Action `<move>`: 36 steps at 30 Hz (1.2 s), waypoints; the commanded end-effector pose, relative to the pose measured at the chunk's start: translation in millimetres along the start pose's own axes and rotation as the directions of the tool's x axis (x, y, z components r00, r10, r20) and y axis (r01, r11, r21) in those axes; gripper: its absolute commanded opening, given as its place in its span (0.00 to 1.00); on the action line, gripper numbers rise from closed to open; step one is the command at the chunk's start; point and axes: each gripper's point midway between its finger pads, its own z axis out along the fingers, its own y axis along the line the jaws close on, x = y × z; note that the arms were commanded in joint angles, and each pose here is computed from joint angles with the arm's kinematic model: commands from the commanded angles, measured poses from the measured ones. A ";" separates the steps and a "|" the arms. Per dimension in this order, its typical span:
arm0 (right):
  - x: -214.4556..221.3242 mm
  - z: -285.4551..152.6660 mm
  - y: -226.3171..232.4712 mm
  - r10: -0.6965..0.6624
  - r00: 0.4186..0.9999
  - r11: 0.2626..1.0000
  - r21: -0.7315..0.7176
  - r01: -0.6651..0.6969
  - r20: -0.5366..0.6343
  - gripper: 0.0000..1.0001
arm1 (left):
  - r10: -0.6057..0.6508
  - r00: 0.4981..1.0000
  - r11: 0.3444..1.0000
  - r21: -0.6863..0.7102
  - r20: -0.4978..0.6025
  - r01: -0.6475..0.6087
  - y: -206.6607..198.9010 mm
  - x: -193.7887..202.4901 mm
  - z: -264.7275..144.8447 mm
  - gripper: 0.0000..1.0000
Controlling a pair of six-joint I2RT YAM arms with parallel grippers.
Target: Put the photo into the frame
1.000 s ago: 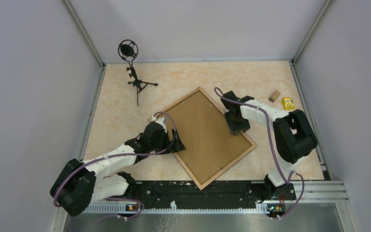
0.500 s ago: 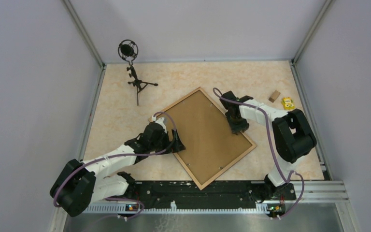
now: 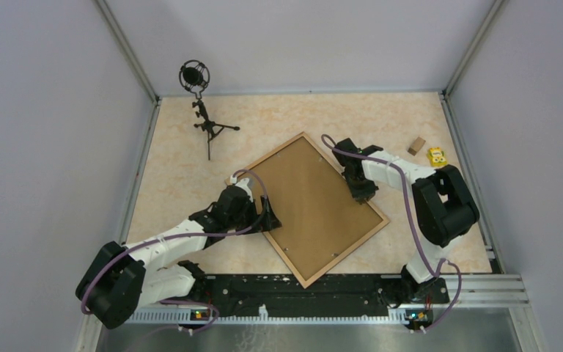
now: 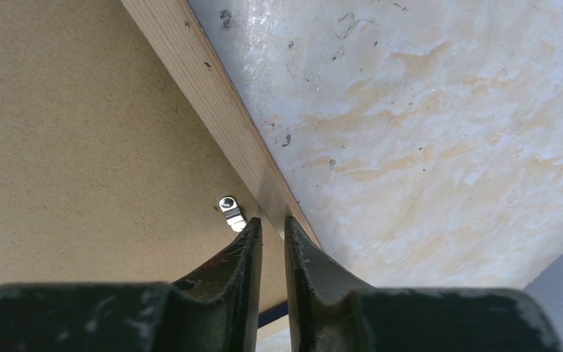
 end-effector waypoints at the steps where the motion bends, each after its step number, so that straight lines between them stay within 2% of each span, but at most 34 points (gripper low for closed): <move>1: -11.8 -0.1 3.3 0.022 0.999 1.000 -0.010 -0.022 0.024 0.23 | 0.013 1.000 1.000 0.015 0.016 -0.013 -1.4 -3.2 -0.2 0.98; 4: -17.4 -24.0 5.7 0.046 0.997 0.997 -0.072 -0.042 0.057 0.36 | 0.014 1.000 1.000 0.013 0.016 -0.014 -0.9 -2.6 -0.1 0.99; 7: -18.0 -29.2 11.2 0.039 0.997 0.992 -0.118 -0.031 0.063 0.49 | 0.011 1.000 1.000 0.019 0.014 -0.012 -1.4 -2.5 0.9 0.98; 9: -16.6 -23.0 11.8 0.032 0.998 0.993 -0.118 -0.026 0.045 0.52 | 0.012 1.000 1.000 0.024 0.010 -0.012 -2.4 -2.0 1.6 0.98; 15: -19.7 -9.2 8.2 0.024 0.999 0.997 -0.070 -0.022 0.028 0.52 | 0.016 1.000 1.000 0.017 0.018 -0.016 -1.7 -3.7 -0.8 0.98; 22: -10.9 6.9 2.1 0.001 1.000 1.000 -0.007 -0.001 -0.011 0.45 | 0.019 1.000 1.000 0.017 0.024 -0.019 -1.3 -4.9 -1.9 0.98; 36: 5.0 10.0 1.9 -0.014 0.999 1.000 -0.013 0.013 -0.049 0.41 | 0.013 1.000 1.000 0.020 0.014 -0.013 -0.9 -4.1 1.2 0.98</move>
